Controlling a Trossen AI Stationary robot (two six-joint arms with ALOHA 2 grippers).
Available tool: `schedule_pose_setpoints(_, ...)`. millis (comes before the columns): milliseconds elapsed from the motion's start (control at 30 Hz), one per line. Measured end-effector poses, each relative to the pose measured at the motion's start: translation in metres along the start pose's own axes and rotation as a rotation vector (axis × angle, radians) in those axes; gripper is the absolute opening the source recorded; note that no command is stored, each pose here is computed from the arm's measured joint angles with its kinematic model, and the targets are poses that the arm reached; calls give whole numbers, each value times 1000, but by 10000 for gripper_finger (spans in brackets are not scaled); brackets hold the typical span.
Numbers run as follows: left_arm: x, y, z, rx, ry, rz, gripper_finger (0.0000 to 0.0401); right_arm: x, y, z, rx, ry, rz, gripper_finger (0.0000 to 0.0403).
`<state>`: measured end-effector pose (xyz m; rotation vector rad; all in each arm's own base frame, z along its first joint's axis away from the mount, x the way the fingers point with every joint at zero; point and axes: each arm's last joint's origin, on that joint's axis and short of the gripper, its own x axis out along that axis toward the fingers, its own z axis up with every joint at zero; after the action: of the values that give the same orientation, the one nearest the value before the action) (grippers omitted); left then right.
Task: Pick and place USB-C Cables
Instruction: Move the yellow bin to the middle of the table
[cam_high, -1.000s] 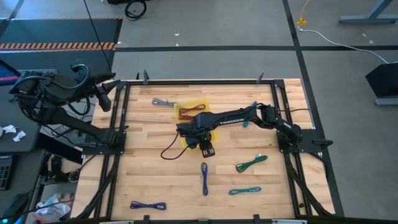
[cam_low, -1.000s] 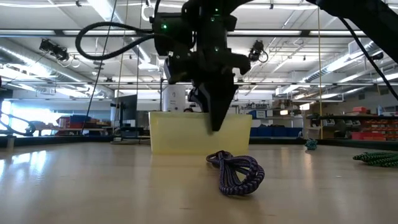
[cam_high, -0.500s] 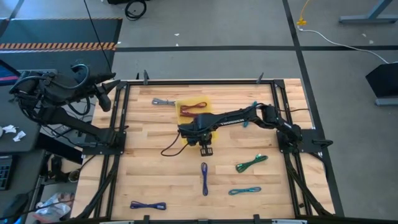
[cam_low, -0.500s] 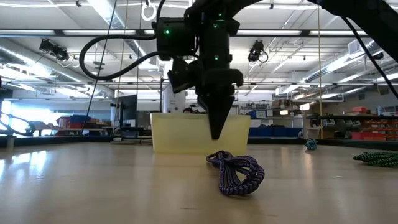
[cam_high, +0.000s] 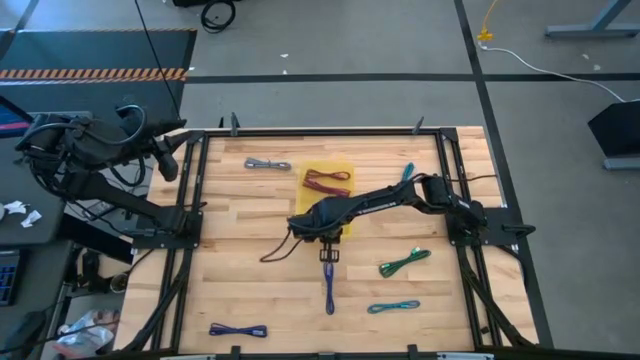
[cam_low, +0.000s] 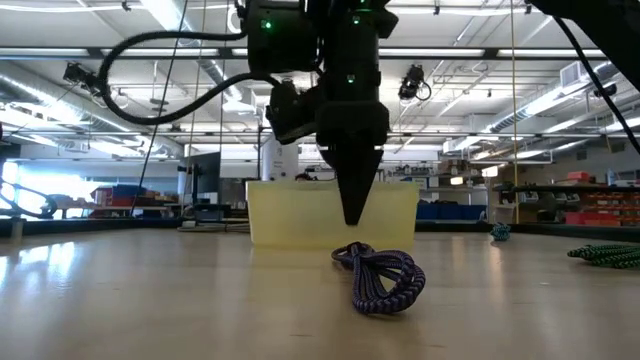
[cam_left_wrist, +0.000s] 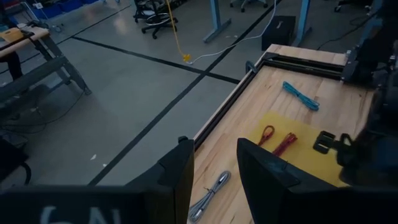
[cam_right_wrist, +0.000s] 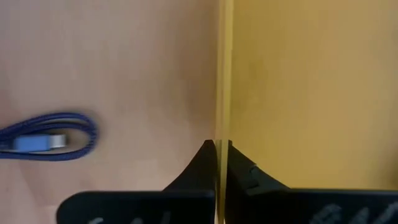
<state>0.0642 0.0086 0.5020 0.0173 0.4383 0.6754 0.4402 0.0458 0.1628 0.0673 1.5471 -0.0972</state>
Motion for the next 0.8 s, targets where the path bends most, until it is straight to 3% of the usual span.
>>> schedule_pose_setpoints(333,0,0,0,14,1,0,130,-10,2,-7,-63,28,14,5)
schedule_pose_setpoints(600,0,0,0,14,2,0,130,-18,5,-7,-88,-4,80,84)
schedule_pose_setpoints(800,0,0,0,14,4,0,130,-49,5,-3,-78,-51,90,125)
